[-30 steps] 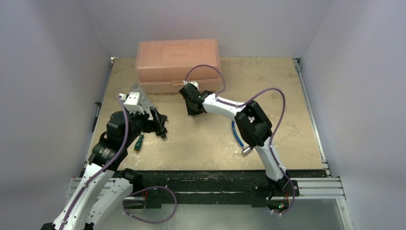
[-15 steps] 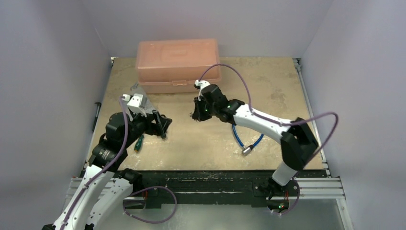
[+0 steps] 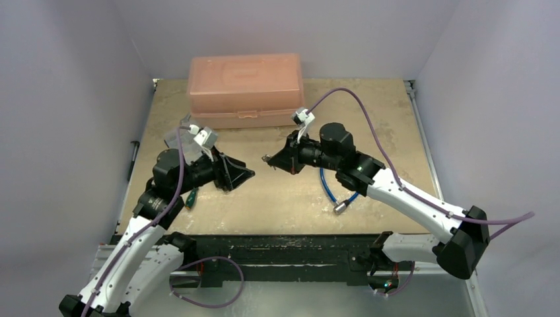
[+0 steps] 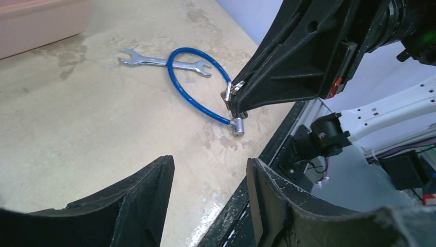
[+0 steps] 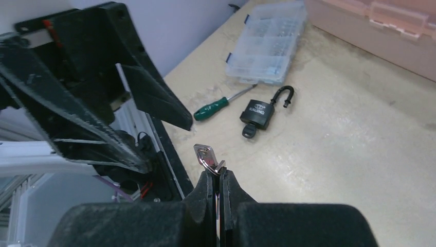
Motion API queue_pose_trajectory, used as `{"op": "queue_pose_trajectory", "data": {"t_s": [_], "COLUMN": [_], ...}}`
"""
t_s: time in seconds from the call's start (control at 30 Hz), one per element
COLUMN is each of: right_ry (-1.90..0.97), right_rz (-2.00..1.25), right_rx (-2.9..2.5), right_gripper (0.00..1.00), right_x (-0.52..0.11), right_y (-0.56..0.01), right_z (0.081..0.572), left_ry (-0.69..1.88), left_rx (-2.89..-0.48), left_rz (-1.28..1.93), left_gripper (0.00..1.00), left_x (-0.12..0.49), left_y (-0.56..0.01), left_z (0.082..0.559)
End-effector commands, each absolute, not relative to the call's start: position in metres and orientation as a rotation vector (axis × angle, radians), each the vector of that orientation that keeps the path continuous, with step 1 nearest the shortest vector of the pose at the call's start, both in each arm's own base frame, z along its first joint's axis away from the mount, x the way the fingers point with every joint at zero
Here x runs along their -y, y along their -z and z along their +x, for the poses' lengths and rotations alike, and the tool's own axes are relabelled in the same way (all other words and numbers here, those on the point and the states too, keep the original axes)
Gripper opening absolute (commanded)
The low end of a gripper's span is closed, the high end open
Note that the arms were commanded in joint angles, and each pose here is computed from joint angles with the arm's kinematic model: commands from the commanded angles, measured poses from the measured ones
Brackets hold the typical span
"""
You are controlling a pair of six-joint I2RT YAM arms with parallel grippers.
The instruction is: Unlock with the key
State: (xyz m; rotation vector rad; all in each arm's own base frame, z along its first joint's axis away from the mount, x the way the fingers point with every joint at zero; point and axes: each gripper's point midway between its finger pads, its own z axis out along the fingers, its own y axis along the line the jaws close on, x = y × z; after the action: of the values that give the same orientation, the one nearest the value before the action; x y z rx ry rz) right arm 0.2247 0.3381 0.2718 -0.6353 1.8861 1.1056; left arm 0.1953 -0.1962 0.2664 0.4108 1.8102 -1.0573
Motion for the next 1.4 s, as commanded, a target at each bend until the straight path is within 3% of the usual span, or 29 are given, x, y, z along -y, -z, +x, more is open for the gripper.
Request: {"op": "queue_pose_trajectory", "data": {"t_s": [0.0, 0.8, 1.37], "right_ry": [-1.166, -1.232, -1.264], "right_rz": [-0.678, -0.71, -0.725], "right_rx": [-1.783, -1.763, -1.75], "right_gripper": [0.0, 0.0, 0.0], "right_x": [-0.34, -0.339, -0.346], "right_y": [-0.297, -0.303, -0.304], "right_z": [0.214, 0.199, 0.2], "left_ry": [1.191, 1.321, 1.357], "left_rx": [-1.701, -1.626, -1.637], "left_rz": [0.442, 0.487, 0.477], "left_gripper": [0.56, 0.32, 0.22], "left_x": [0.211, 0.23, 0.236], "left_y": [-0.294, -0.316, -0.305], "left_z": [0.194, 0.203, 0.207]}}
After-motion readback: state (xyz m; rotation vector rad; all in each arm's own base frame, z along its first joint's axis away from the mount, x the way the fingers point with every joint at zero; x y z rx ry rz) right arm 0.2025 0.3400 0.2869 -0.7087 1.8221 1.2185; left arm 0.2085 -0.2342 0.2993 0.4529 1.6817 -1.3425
